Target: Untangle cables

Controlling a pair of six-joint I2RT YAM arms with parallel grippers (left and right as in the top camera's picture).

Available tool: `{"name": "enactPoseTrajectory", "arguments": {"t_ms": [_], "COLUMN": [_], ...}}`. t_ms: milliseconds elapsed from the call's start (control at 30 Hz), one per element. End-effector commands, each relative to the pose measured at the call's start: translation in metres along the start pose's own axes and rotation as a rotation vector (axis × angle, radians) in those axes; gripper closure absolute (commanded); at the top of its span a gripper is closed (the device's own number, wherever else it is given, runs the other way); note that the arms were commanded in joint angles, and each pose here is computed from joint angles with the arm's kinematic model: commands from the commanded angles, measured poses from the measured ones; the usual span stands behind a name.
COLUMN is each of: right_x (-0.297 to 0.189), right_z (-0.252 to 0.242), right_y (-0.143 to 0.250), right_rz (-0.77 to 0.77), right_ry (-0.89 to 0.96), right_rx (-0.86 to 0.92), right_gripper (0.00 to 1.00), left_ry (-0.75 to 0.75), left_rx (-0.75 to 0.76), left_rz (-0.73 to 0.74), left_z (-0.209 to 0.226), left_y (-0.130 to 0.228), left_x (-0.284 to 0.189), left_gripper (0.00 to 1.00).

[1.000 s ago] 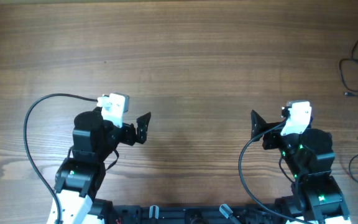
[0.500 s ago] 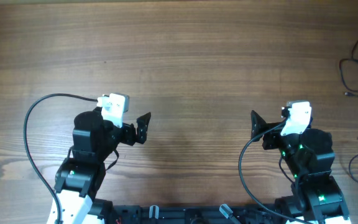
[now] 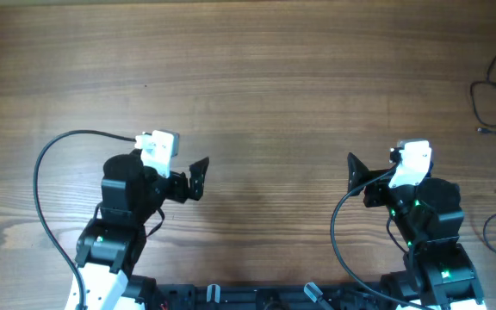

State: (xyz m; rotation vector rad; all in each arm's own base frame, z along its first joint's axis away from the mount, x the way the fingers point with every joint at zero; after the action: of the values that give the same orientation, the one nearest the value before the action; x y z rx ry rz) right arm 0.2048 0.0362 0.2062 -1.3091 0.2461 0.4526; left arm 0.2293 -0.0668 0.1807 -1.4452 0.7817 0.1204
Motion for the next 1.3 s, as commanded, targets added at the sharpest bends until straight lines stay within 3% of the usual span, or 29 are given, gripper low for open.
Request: {"name": "enactPoseTrajectory", "arguments": {"t_ms": [0, 367, 467, 633, 833, 1267], "right_x": [0.001, 0.001, 0.001, 0.001, 0.001, 0.001], "right_z": [-0.001, -0.001, -0.001, -0.001, -0.001, -0.001], "right_y": [0.001, 0.001, 0.001, 0.001, 0.001, 0.001], "right_rz": [0.001, 0.000, 0.001, 0.001, 0.001, 0.000], "right_ry": [0.013, 0.013, 0.013, 0.013, 0.013, 0.013], "right_rx": [-0.013, -0.013, -0.012, -0.012, -0.012, -0.013], "right_gripper": [0.00, 0.00, 0.00, 0.00, 0.01, 0.00], "left_ry": [0.005, -0.032, -0.062, -0.092, -0.173, -0.262], "left_rx": [0.025, 0.063, 0.061, 0.045, 0.124, 0.105], "left_rz": [-0.033, -0.289, -0.377, -0.384, -0.518, -0.510], "left_z": [-0.004, -0.012, -0.007, -0.001, 0.011, 0.023], "left_y": [0.003, 0.052, 0.053, 0.052, 0.039, 0.044], "left_x": [-0.011, -0.035, -0.041, -0.042, -0.044, -0.042], "left_gripper": [0.00, 0.00, 0.00, 0.00, 0.00, 0.00]}}
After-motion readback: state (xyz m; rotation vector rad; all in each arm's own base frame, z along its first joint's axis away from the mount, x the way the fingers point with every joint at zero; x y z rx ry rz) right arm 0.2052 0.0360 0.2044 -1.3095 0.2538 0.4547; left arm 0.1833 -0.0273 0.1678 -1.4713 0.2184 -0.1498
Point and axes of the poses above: each gripper's point midway between its finger pads, its own x axis out along the fingers, its own z axis along the line the jaws close on, y = z × x, the point moved 6 cm from there along -x, back along the fingers, and after that the axes turned 8 degrees about x, right-handed, at the moved point
